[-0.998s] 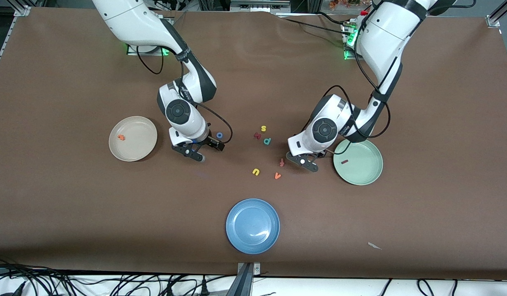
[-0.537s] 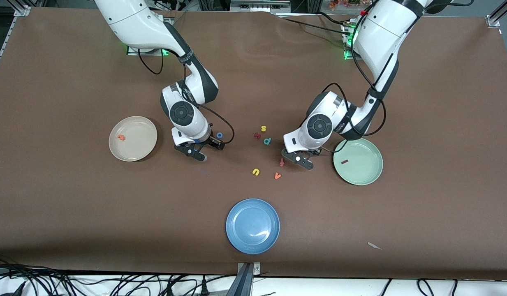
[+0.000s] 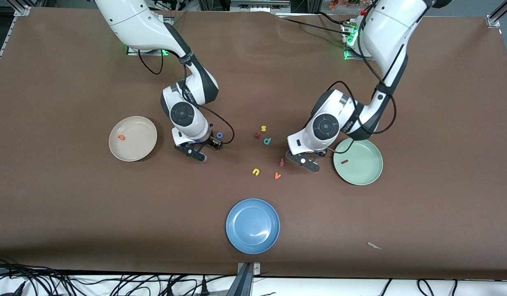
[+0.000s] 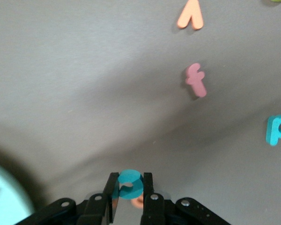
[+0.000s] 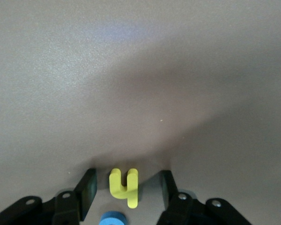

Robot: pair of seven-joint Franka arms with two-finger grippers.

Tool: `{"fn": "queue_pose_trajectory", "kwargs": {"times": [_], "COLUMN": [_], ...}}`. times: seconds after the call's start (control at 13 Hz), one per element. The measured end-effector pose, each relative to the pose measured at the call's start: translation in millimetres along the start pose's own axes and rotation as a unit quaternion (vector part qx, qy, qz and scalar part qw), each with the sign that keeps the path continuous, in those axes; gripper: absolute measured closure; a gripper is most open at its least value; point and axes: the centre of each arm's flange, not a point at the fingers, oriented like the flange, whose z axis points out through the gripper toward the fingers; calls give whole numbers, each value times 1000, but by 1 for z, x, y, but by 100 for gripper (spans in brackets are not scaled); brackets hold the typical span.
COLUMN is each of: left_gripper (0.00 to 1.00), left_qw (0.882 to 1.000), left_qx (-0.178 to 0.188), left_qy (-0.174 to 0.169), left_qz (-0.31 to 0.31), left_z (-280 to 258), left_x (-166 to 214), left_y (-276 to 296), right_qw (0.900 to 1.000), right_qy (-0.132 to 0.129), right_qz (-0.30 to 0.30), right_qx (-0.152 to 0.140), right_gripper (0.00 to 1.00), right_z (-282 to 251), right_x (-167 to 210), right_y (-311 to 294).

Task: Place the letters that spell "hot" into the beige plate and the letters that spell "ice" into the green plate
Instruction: 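Grasp the cyan c with the left gripper and the yellow 4 with the right, then drop the c on the green plate and the 4 on the white plate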

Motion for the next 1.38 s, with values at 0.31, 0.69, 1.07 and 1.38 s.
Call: {"fn": "queue_pose_trajectory", "kwargs": {"times": [0.31,0.69,1.07,1.38], "left_gripper": [75,75,75,75], "left_qw": [999,999,998,998], "left_qx": [-8,-15,-14,-9], "left_qy": [-30,-41,-48,-52], "left_qz": [22,31,31,19], "left_z": [-19,-12,-6,6], "left_x": [-18,-33,-38,-52], "left_y": [-88,-141,-148,-177], "right_qw": [1000,1000,998,990], "right_qy": [0,0,-31,-60], "right_qz": [0,0,-13,-87], "right_qx": [0,0,-50,-98], "right_gripper": [69,74,74,74], "right_z": [-3,-4,-65,-117], "right_x": [1,1,29,91], "right_y": [-1,-1,-2,64]}}
